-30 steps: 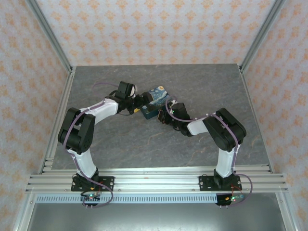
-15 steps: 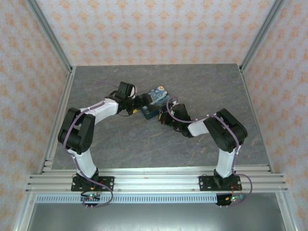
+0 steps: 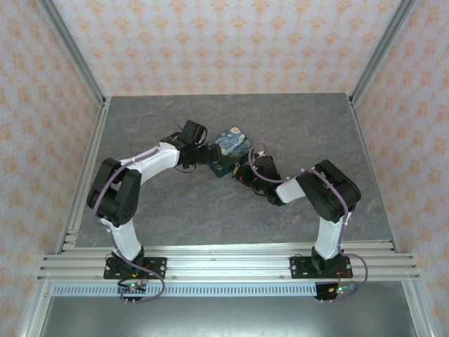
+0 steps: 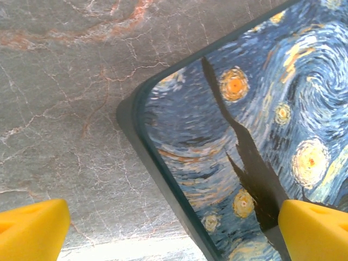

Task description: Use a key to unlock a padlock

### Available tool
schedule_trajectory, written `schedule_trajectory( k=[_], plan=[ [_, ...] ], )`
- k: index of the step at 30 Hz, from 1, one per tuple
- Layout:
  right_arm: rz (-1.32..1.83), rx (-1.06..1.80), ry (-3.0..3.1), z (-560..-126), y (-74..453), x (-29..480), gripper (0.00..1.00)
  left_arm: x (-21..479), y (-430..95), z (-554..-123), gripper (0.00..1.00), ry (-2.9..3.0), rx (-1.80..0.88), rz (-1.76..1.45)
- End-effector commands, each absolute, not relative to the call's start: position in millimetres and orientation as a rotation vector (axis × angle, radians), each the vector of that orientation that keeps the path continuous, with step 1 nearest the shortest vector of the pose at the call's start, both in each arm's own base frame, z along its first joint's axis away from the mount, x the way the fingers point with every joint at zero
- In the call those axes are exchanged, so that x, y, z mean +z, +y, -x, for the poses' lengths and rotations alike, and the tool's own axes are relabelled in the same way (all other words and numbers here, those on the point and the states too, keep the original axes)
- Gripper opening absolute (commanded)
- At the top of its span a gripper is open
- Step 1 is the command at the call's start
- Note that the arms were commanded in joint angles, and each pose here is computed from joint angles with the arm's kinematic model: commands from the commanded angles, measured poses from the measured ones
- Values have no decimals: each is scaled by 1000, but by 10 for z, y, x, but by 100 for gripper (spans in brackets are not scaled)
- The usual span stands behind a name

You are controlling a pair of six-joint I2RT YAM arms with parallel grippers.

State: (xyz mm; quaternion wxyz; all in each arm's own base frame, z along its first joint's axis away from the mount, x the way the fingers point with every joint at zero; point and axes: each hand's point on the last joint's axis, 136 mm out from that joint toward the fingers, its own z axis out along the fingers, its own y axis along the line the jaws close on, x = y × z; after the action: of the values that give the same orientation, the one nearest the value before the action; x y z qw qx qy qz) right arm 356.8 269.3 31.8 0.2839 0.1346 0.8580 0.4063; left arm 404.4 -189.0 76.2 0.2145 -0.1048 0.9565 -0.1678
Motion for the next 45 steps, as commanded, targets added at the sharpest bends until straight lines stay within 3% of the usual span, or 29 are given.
schedule_trajectory(
  k=[1,37,45],
  plan=[
    [-505,1092,2276,-3585,2589,231,0,655,-1785,-3965,98,2695,-329,269],
    [-571,961,2248,-4054,2287,280,0,257,-1814,-3787,95,2796,-327,283],
    [-659,1076,2174,-4201,2363,345,0,227,-1805,-3757,94,2807,-323,281]
  ],
)
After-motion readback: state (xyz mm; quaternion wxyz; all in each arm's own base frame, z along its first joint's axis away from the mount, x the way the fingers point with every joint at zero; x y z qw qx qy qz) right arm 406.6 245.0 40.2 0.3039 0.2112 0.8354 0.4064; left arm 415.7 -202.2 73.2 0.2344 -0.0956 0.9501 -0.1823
